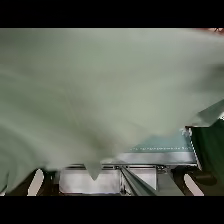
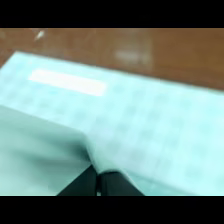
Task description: Fold the shirts.
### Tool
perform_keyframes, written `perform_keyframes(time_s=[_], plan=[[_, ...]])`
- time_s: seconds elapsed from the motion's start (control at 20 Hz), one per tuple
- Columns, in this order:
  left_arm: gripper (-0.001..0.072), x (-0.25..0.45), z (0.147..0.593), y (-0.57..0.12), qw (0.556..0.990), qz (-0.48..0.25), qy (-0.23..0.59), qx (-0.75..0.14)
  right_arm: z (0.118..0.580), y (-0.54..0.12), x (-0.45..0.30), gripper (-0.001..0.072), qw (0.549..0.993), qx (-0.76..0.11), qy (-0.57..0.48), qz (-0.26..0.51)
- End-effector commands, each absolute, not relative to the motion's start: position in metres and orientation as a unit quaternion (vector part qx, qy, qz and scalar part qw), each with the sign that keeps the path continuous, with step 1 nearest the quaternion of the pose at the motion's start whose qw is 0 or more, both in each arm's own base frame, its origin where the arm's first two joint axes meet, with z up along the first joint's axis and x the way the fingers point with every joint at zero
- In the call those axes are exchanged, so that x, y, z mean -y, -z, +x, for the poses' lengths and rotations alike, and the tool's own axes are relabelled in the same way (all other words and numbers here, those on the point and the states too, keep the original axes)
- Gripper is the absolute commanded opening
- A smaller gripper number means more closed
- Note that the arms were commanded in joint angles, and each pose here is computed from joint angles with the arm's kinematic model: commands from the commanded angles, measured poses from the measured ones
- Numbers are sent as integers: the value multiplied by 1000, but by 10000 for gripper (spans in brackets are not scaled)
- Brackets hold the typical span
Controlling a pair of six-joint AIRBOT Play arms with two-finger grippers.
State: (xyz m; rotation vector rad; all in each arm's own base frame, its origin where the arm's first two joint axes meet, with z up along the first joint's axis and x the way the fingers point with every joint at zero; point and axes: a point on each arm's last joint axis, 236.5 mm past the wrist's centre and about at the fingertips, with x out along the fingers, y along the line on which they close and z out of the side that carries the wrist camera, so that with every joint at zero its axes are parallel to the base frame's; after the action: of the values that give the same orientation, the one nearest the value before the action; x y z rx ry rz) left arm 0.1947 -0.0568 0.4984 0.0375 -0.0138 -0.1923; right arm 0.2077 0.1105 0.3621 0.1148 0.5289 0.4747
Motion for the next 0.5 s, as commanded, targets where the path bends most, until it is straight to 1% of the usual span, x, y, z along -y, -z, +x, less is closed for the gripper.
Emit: perform_keyframes(time_s=[0.0, 0.1, 0.2, 0.35, 0.45], plan=[[14, 53, 253, -420, 984, -50, 128, -110, 218, -278, -135, 24, 891, -346, -271, 116], [14, 53, 309, -360, 964, -102, 164, -182, 246, -235, -141, 24, 877, -369, -271, 143], [14, 52, 367, -299, 942, -152, 181, -238, 277, -187, -139, 24, 866, -399, -254, 162], [14, 55, 456, -220, 921, -179, 180, -295, 328, -121, -136, 24, 845, -449, -235, 168], [14, 63, 505, -175, 909, -192, 179, -324, 373, -74, -128, 24, 841, -468, -205, 178]])
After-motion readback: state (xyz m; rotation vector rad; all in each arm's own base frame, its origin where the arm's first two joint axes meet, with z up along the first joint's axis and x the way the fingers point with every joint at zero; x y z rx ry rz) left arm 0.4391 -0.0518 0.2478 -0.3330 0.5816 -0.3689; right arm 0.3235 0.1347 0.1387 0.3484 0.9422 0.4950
